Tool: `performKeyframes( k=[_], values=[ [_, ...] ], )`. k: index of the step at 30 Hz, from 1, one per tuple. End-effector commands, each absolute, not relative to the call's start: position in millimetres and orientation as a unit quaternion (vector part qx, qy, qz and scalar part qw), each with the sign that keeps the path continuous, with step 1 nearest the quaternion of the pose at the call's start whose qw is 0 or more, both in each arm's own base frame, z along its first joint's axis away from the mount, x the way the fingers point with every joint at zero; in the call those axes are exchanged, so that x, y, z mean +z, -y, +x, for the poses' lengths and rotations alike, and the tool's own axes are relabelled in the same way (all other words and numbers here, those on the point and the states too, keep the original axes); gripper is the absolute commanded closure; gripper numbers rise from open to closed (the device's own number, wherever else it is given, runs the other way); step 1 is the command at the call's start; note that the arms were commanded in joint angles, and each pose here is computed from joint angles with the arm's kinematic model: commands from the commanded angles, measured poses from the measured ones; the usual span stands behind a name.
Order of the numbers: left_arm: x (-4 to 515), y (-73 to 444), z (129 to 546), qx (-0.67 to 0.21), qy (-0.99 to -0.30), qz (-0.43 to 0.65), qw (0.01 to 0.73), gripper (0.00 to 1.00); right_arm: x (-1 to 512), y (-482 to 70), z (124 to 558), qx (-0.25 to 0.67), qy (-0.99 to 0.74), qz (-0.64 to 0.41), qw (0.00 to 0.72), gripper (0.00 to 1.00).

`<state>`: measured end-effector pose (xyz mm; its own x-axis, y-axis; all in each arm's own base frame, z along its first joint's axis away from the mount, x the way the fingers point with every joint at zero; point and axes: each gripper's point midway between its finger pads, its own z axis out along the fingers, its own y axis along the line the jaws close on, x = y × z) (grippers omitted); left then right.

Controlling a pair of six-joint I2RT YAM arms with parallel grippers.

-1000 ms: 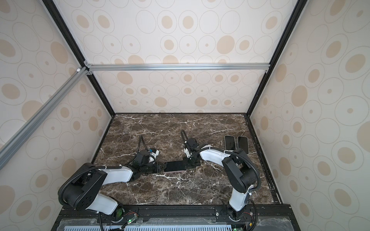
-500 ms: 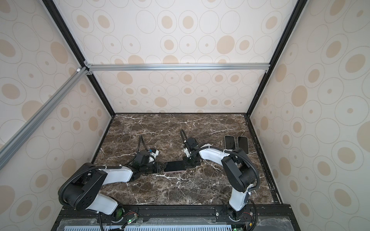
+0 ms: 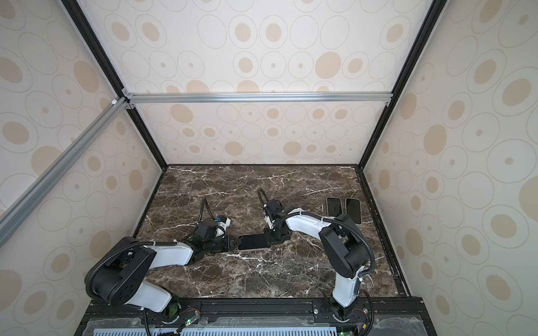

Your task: Put the phone into the phone case

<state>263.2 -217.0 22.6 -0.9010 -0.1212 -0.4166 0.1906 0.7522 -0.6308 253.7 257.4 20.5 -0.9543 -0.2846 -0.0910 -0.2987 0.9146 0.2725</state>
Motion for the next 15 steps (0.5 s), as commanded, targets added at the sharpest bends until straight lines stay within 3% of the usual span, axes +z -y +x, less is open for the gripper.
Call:
performKeyframes(
  k=[1, 15],
  values=[
    [6, 220, 246, -0.356, -0.917, 0.022, 0.179, 0.77, -61, -255, 191, 0.099, -0.973, -0.188, -0.084, 0.89],
    [10, 224, 249, -0.364, -0.914, 0.02, 0.178, 0.77, -79, -244, 182, 0.059, -0.973, -0.195, -0.105, 0.88]
  ],
)
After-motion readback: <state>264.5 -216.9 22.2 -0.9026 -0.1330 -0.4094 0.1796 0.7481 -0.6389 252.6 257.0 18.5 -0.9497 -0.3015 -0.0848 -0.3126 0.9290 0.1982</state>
